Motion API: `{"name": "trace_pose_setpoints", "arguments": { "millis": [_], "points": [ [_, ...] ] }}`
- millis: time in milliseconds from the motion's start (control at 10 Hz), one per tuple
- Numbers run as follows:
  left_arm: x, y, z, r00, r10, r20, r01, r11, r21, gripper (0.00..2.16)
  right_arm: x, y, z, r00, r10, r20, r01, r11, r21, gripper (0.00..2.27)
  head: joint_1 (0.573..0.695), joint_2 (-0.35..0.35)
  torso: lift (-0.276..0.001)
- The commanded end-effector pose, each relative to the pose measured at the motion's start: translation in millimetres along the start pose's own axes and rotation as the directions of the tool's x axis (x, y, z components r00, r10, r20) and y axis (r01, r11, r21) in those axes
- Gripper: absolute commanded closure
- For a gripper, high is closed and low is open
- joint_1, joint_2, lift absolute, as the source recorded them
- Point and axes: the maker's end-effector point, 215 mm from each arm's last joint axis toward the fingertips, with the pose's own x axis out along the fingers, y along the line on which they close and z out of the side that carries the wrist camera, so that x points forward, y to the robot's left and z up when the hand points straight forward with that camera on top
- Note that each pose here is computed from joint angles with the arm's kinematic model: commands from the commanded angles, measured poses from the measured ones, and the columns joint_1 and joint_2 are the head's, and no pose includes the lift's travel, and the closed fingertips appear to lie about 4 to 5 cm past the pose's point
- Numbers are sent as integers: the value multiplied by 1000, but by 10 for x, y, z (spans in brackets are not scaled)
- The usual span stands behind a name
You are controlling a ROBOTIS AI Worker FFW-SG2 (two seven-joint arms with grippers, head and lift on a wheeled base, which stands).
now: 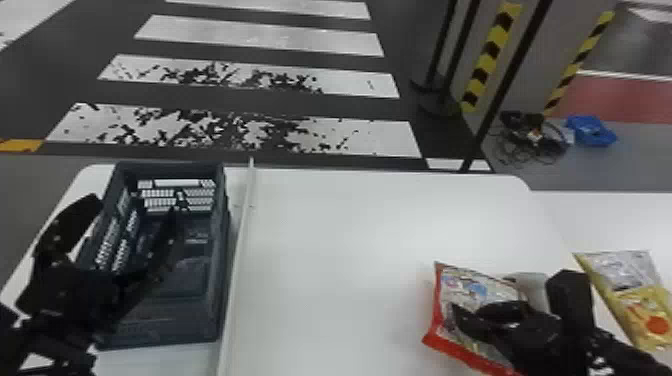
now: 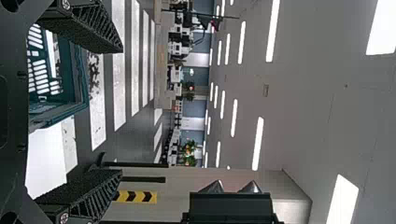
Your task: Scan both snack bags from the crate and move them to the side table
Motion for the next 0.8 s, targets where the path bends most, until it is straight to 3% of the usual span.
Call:
{"name": "trace_pose_setpoints", "arguments": {
  "millis": [0, 300, 700],
  "points": [
    [8, 1, 5, 1000, 1, 0, -1, 1000, 0, 80, -5, 62, 30, 1000, 17, 8, -17, 999, -43, 2243, 695, -127, -95],
    [20, 0, 5, 1000, 1, 2, -1, 1000, 1, 80, -275, 52, 326, 999, 10, 31, -5, 987, -158, 2243, 695, -113, -95],
    [30, -18, -69, 1000, -2, -11, 2, 1000, 1, 80, -570, -517, 512, 993, -102, 53, 113, 960, -256, 2243, 695, -162, -95]
  ]
}}
